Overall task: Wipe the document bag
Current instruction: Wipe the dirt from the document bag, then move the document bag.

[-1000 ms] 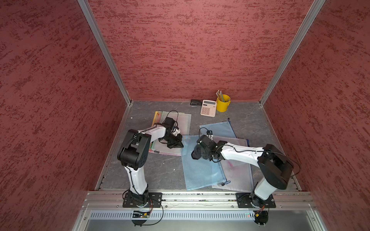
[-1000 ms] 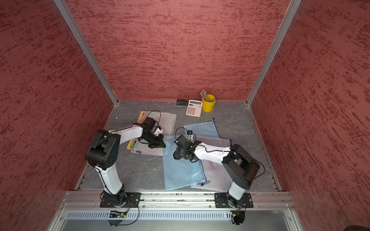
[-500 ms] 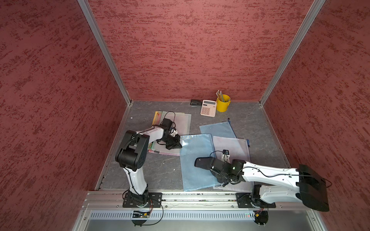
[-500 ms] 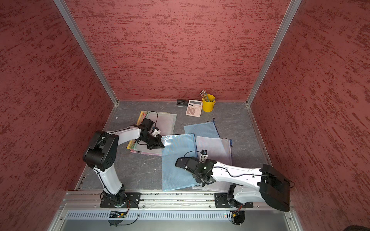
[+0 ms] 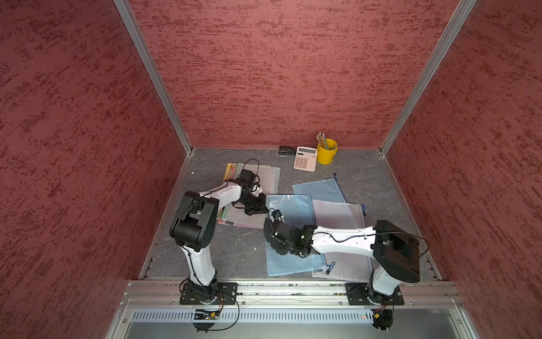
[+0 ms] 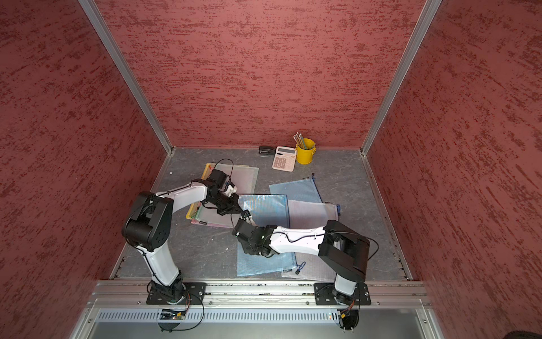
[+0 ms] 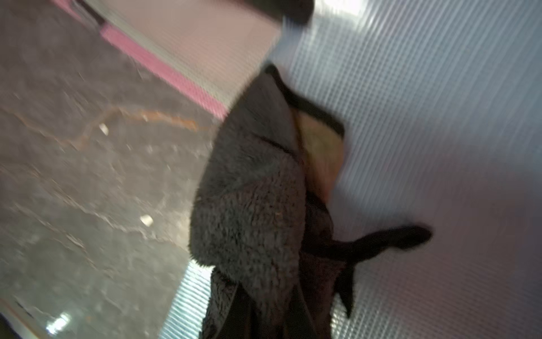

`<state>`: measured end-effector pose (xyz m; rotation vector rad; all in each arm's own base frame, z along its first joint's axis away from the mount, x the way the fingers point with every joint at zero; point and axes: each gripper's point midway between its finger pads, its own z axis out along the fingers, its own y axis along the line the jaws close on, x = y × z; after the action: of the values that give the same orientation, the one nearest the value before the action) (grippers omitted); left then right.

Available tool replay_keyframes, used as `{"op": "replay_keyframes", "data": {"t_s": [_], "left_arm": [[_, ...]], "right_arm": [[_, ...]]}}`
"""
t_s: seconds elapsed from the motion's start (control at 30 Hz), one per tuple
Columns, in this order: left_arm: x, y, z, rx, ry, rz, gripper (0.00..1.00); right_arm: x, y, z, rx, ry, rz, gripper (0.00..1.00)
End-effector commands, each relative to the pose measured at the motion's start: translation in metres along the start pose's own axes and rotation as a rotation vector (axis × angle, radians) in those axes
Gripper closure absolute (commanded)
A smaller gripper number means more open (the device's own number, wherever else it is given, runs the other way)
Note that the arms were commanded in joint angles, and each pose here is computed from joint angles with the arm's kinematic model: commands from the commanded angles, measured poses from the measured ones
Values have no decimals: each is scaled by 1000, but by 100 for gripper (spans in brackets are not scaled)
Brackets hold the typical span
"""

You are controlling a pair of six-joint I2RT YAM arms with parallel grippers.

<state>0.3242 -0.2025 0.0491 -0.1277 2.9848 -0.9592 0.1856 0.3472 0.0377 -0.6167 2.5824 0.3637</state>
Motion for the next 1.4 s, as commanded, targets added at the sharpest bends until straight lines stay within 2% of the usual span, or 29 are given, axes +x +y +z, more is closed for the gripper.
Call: {"op": "replay_keyframes", "data": {"t_s": [0.0, 0.07, 0.1, 0.27, 0.37, 0.6, 0.87, 1.1, 1.37], "left_arm": [[-13, -16, -27, -8, -56, 73, 100], [-17, -15, -43, -37, -58, 113, 100], [-21, -14, -52, -59, -59, 135, 100], [-48, -5, -83, -196, -36, 290, 100], [-69, 4, -88, -270, -5, 385, 100], [-121, 40, -97, -393, 21, 488, 100], [-151, 76, -113, -461, 21, 547, 100], [-168, 76, -117, -478, 12, 703, 100], [-193, 84, -107, -527, -10, 756, 100]], "right_arm": [[25, -9, -15, -24, 45, 19, 100], [37, -33, -35, 28, 52, 61, 100], [32, -43, -50, 55, 32, 82, 100], [-40, -96, -121, 166, -153, 196, 100], [-68, -129, -135, 201, -199, 280, 100], [-84, -158, -131, 274, -151, 324, 100], [-89, -181, -112, 307, -88, 367, 100], [-88, -180, -81, 308, 10, 321, 100], [-96, -181, -73, 299, 13, 327, 100]]}}
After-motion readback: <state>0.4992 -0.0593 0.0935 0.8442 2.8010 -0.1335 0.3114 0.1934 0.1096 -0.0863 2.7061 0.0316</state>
